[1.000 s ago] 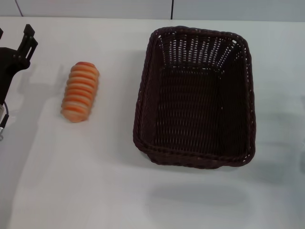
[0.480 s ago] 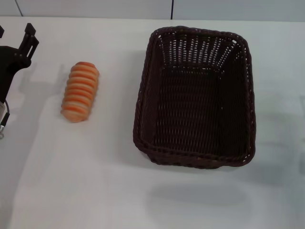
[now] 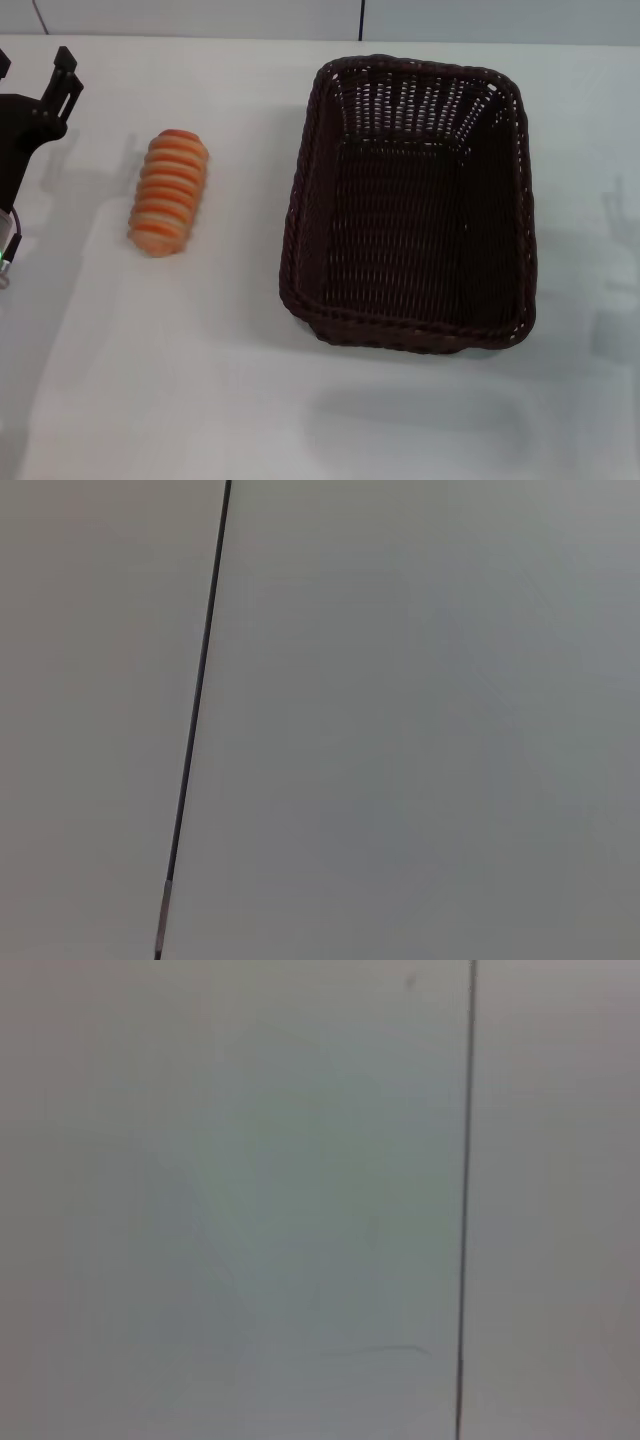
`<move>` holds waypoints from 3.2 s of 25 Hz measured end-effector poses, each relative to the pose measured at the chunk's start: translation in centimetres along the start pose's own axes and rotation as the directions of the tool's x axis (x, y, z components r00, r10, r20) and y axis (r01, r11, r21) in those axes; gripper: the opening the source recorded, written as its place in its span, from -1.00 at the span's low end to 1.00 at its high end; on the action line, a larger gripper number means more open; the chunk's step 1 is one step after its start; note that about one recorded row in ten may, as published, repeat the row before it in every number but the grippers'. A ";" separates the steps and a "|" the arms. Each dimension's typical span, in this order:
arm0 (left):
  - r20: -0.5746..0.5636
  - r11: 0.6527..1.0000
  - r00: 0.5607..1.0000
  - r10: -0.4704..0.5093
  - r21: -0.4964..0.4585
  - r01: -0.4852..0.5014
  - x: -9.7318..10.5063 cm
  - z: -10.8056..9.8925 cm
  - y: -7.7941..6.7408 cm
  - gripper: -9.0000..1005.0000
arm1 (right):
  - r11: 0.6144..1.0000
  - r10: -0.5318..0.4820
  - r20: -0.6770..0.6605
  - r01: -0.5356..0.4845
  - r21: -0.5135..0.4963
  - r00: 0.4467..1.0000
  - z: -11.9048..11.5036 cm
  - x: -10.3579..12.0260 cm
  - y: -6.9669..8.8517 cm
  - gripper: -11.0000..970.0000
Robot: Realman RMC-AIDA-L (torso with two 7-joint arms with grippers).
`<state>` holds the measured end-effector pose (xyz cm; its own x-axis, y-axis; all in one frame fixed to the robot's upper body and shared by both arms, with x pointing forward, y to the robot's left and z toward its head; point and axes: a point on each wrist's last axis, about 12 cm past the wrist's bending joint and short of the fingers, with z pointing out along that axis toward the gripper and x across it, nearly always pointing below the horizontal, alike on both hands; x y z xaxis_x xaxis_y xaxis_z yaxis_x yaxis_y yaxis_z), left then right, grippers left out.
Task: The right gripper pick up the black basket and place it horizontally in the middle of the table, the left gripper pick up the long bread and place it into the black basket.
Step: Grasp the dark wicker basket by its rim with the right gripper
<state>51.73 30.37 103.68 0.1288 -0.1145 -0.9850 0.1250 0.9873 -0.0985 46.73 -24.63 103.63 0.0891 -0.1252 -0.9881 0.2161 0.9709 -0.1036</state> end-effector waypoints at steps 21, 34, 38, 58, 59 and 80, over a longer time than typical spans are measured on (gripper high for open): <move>0.003 1.000 1.000 0.001 0.000 -0.001 0.0 -0.1 0.0 0.56 | 0.993 0.109 -0.126 -0.114 -0.027 0.986 1.6 -4.8 0.7 0.73; 0.001 1.000 1.000 0.001 -0.002 -0.001 0.0 -0.1 0.1 0.56 | 0.962 0.181 -0.209 -0.217 -0.166 0.961 2.8 -7.8 0.2 0.74; 0.002 1.000 1.000 0.002 0.000 -0.002 0.0 0.0 0.1 0.56 | 0.957 0.158 -0.217 -0.203 -0.206 0.963 3.0 -9.1 0.6 0.73; 0.004 1.000 1.000 0.005 -0.001 -0.005 -0.1 0.0 0.2 0.56 | 0.868 0.122 -0.247 -0.224 -0.443 0.961 4.2 -13.0 -0.6 0.73; 0.004 1.000 1.000 0.005 -0.001 -0.005 -0.1 0.0 0.2 0.56 | 0.872 0.108 -0.241 -0.209 -0.443 0.964 4.3 -12.9 -0.6 0.73; 0.011 1.000 1.000 0.001 0.009 -0.001 -0.2 0.1 -0.1 0.55 | 0.994 -0.109 -0.066 0.110 0.008 0.992 6.1 -11.2 -0.7 0.73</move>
<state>51.81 30.26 103.88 0.1393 -0.1145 -0.9836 0.1335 0.9864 -0.0959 51.56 -25.11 115.48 0.0006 -0.2165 -0.9763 0.2322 0.9496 -0.2104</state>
